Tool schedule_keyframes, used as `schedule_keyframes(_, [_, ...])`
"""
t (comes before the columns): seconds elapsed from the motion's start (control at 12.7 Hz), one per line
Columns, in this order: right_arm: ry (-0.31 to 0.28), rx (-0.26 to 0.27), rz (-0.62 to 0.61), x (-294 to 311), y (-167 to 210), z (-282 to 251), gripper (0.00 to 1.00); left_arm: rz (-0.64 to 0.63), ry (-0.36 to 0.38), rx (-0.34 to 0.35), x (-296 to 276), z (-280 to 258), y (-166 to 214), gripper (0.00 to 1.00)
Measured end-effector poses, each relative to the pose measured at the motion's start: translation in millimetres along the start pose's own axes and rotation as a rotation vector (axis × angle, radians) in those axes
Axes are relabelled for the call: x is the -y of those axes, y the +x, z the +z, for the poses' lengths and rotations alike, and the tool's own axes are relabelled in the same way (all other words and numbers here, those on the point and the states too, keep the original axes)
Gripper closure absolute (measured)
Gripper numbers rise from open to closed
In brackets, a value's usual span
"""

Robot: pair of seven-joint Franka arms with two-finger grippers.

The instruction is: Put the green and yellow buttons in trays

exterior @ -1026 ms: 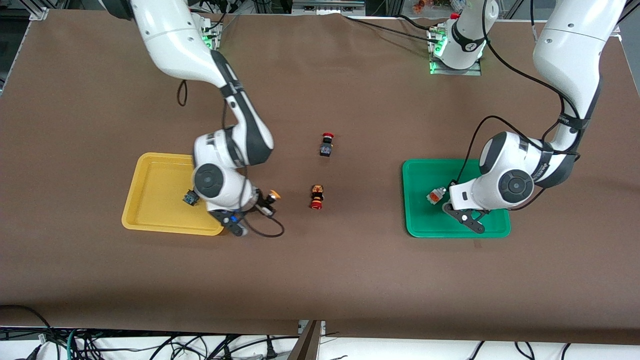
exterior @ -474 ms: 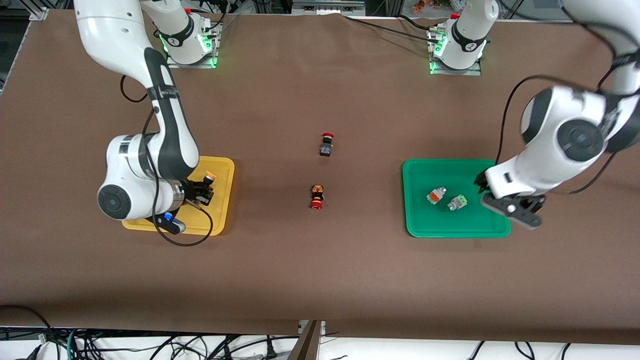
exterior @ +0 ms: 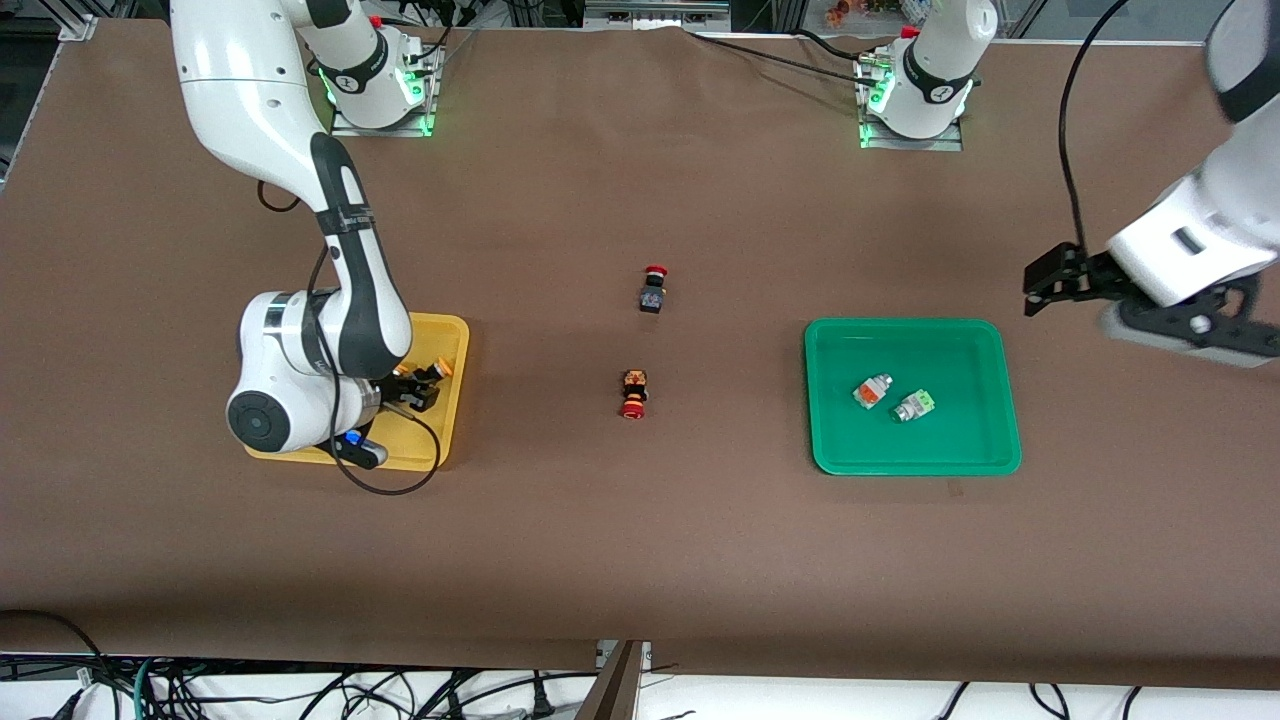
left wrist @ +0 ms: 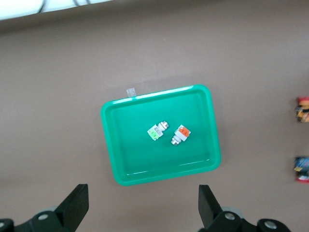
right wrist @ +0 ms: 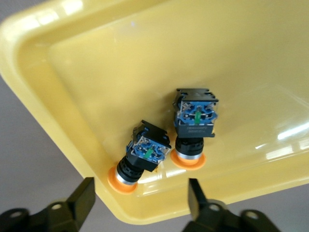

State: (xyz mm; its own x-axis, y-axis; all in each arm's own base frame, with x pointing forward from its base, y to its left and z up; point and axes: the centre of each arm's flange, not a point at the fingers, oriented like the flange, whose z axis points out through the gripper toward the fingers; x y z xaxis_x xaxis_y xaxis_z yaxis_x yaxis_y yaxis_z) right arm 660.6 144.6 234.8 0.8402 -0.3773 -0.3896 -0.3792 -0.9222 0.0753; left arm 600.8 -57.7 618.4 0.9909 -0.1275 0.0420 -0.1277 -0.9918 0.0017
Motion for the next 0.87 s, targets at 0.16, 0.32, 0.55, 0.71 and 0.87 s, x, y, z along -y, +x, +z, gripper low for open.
schedule_keyframes(0.16, [0.028, -0.021, -0.009, -3.4, -5.2, -31.1, 0.0, -0.045, 0.008, -0.03, 1.6, -14.3, -30.8, 0.0])
schedule_keyframes(0.32, [0.058, -0.04, -0.018, -11.1, -20.8, -81.0, 0.0, -0.062, 0.008, -0.012, 2.8, -0.5, -55.6, 0.0])
schedule_keyframes(0.55, [0.072, -0.147, -0.092, -48.0, -63.4, -185.2, 0.0, -0.067, 0.009, -0.002, -0.3, 11.8, -62.1, 0.0])
schedule_keyframes(0.71, [0.022, -0.213, -0.192, -85.4, -98.5, -242.9, 0.0, -0.085, 0.008, -0.002, 10.1, 11.8, -62.7, 0.0])
schedule_keyframes(0.87, [-0.007, -0.253, -0.313, -125.3, -125.5, -283.7, 0.0, -0.101, 0.008, 0.001, 18.7, 13.3, -62.6, 0.0])
